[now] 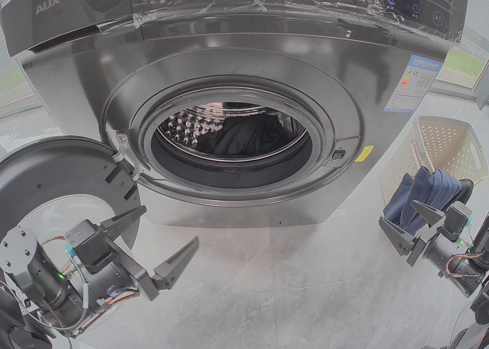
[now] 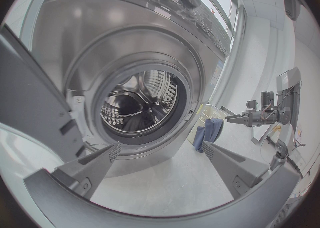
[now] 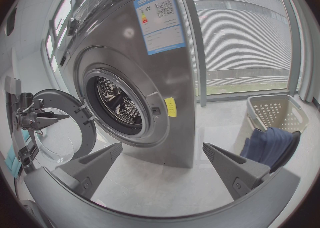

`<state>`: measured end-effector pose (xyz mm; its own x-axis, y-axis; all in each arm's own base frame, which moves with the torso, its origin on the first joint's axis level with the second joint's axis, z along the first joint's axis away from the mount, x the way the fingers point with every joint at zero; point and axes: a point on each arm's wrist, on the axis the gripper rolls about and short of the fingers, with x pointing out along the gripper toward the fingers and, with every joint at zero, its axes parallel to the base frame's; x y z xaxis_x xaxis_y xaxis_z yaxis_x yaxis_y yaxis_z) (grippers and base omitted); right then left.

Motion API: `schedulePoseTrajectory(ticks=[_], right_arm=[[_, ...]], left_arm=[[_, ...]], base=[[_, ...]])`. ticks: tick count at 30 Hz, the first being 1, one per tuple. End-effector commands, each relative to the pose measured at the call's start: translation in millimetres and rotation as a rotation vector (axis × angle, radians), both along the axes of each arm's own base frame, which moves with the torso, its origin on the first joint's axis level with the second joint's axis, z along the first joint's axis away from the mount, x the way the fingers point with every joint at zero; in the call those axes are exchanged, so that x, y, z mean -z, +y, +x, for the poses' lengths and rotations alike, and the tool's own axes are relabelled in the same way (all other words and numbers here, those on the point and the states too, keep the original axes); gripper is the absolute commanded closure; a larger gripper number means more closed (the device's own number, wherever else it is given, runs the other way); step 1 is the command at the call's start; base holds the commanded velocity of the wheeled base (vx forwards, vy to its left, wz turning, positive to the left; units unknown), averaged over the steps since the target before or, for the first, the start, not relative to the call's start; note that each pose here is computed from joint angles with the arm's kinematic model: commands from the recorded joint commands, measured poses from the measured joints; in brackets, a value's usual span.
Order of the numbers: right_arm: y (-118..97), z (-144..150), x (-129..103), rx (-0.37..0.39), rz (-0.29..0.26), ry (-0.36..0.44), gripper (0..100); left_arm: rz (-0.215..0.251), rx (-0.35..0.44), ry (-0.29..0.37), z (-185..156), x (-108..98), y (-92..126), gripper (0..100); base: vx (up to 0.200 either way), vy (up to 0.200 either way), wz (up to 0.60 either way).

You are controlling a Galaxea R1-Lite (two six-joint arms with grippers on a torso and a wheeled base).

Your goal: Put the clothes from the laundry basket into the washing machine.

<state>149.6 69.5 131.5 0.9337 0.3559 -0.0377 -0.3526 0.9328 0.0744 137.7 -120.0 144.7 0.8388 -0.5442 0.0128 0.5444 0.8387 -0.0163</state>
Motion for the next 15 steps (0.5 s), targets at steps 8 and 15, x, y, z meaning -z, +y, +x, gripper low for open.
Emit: schedulePoseTrajectory(ticks=[8,15], right_arm=[[-46.4,-86.9,-1.7,0.114,-0.023,0.045,0],[-65.7,-126.2,12.8,0.209,-0.011,0.010,0]], left_arm=[[-0.018,-0.177,-0.108,-58.5,-13.2,74.5,0],[0.018,-0.295,-0.071,-92.9,1.7,103.1,0]], base=[[-0.125,0.000,0.00],[-0.114,0.000,0.00]])
